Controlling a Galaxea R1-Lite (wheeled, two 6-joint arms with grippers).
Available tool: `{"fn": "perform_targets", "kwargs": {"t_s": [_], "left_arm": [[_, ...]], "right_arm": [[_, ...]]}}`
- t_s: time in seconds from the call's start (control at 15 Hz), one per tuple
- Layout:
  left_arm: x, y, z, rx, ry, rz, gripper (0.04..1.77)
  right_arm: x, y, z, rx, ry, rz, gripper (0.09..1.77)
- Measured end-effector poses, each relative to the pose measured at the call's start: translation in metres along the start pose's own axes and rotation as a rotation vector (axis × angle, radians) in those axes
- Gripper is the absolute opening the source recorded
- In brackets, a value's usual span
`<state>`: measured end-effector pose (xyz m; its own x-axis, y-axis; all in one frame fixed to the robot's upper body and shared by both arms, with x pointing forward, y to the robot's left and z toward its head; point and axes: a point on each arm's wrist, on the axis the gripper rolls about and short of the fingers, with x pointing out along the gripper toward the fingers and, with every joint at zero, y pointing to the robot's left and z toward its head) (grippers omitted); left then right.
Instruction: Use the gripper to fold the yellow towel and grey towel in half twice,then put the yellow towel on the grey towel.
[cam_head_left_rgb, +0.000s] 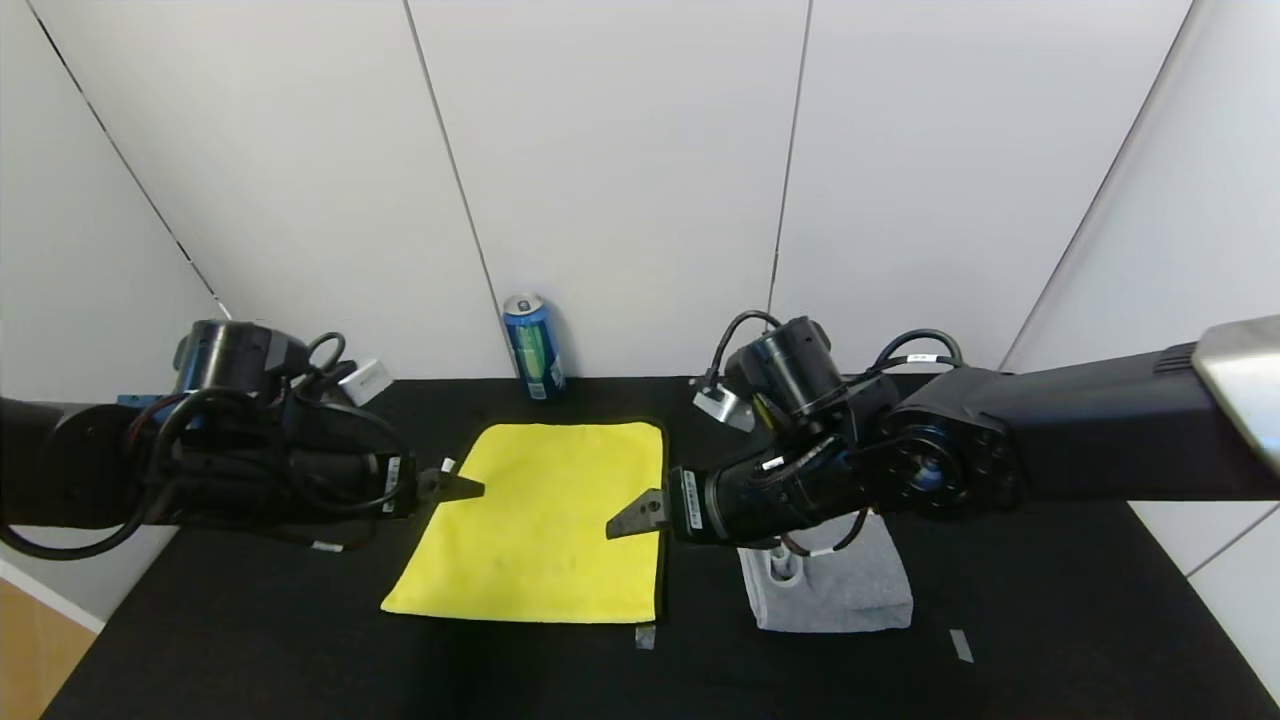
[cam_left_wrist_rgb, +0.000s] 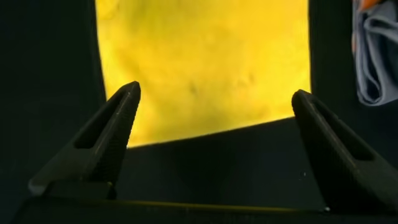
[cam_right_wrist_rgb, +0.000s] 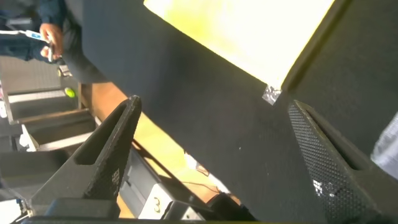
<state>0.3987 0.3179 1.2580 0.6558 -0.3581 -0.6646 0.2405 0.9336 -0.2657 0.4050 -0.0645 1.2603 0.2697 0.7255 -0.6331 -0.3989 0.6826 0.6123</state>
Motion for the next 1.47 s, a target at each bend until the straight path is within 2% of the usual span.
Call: {"fn": "perform_targets", "kwargs": {"t_s": [0.2, 0.67, 1.07, 1.27, 1.47], "left_arm": [[-0.007, 0.027, -0.023, -0.087, 0.046, -0.050, 1.72], [-0.007, 0.073, -0.054, -0.154, 0.112, 0.008, 1.72], [0.016, 0.090, -0.069, -0.157, 0.192, -0.004, 1.72], [0.022, 0.090, -0.073, -0.148, 0.214, -0.047, 1.72], [0.027, 0.087, -0.076, -0.141, 0.234, -0.060, 1.72]], "right_arm": [[0.019, -0.006, 0.000, 0.005, 0.025, -0.011, 1.70], [0.050, -0.018, -0.003, 0.015, 0.064, -0.029, 1.70], [0.067, -0.022, -0.004, 0.014, 0.078, -0.032, 1.70], [0.068, -0.022, -0.003, 0.012, 0.076, -0.030, 1.70], [0.068, -0.023, -0.003, 0.013, 0.076, -0.030, 1.70]]}}
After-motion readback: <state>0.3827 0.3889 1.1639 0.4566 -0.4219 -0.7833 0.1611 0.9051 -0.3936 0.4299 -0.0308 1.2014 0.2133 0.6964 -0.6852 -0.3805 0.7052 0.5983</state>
